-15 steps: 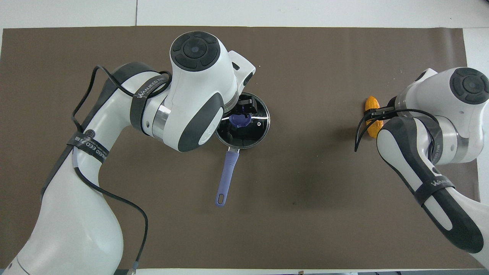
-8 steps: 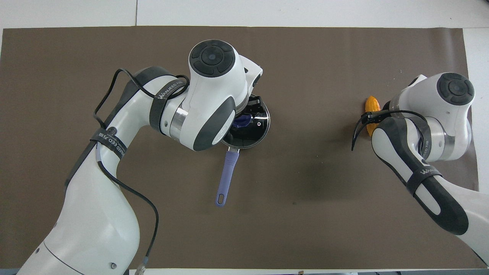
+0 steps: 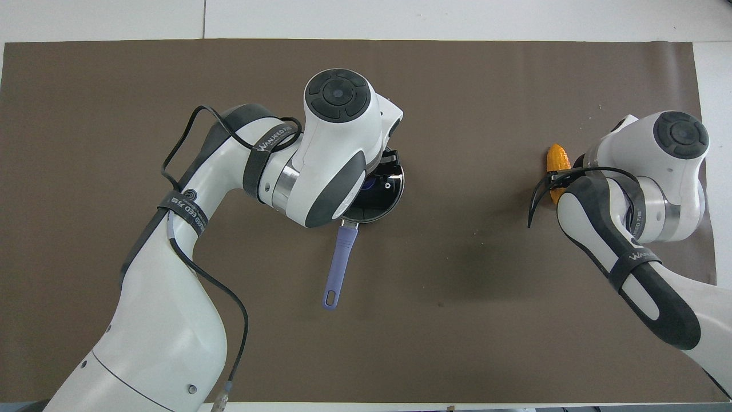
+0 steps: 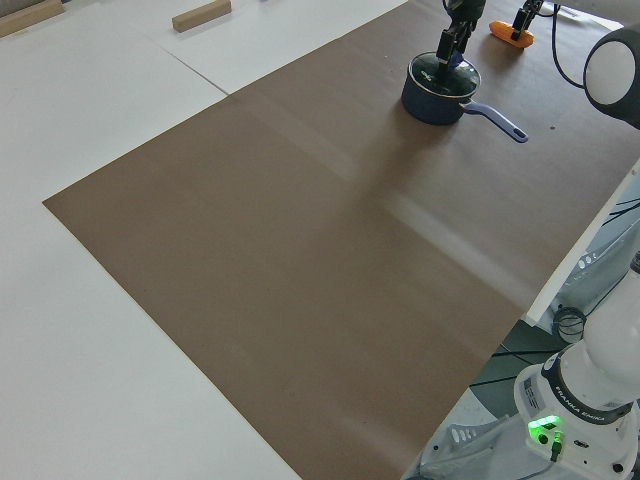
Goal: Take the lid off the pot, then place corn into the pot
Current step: 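Grasp the lid knob with the left gripper while the right gripper lifts the corn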
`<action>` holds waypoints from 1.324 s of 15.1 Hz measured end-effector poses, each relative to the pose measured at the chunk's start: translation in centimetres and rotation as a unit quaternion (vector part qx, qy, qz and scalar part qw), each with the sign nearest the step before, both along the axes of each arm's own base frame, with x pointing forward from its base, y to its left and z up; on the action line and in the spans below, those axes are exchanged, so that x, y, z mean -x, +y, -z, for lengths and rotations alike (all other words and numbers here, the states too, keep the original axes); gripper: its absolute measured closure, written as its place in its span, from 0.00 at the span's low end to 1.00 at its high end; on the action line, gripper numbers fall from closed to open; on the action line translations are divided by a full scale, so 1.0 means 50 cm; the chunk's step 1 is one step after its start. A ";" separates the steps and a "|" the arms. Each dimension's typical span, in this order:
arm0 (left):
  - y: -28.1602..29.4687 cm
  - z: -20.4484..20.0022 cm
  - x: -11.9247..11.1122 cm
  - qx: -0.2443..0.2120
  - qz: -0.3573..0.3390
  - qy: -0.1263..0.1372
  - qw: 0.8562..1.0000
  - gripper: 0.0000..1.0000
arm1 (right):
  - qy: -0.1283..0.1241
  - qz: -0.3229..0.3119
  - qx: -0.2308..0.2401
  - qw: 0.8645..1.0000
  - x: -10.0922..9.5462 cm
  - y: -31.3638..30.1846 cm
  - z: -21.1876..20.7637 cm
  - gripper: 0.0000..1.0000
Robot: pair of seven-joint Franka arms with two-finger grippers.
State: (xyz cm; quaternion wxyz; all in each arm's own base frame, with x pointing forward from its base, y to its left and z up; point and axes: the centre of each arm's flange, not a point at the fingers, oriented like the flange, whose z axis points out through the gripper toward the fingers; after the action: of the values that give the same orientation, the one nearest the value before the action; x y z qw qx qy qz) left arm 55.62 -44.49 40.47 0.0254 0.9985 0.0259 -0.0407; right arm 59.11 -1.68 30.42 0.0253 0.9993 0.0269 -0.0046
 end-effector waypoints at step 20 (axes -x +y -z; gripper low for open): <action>-0.003 -0.009 -0.001 -0.006 0.004 -0.005 1.000 0.22 | 0.042 -0.044 0.006 0.998 -0.058 0.133 -0.089 0.59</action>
State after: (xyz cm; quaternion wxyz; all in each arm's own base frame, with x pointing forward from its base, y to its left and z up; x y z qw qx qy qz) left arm 55.67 -44.63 40.94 0.0191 0.9989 0.0224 -0.0355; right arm 61.99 4.95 34.89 0.0300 0.9959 0.0714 -0.0458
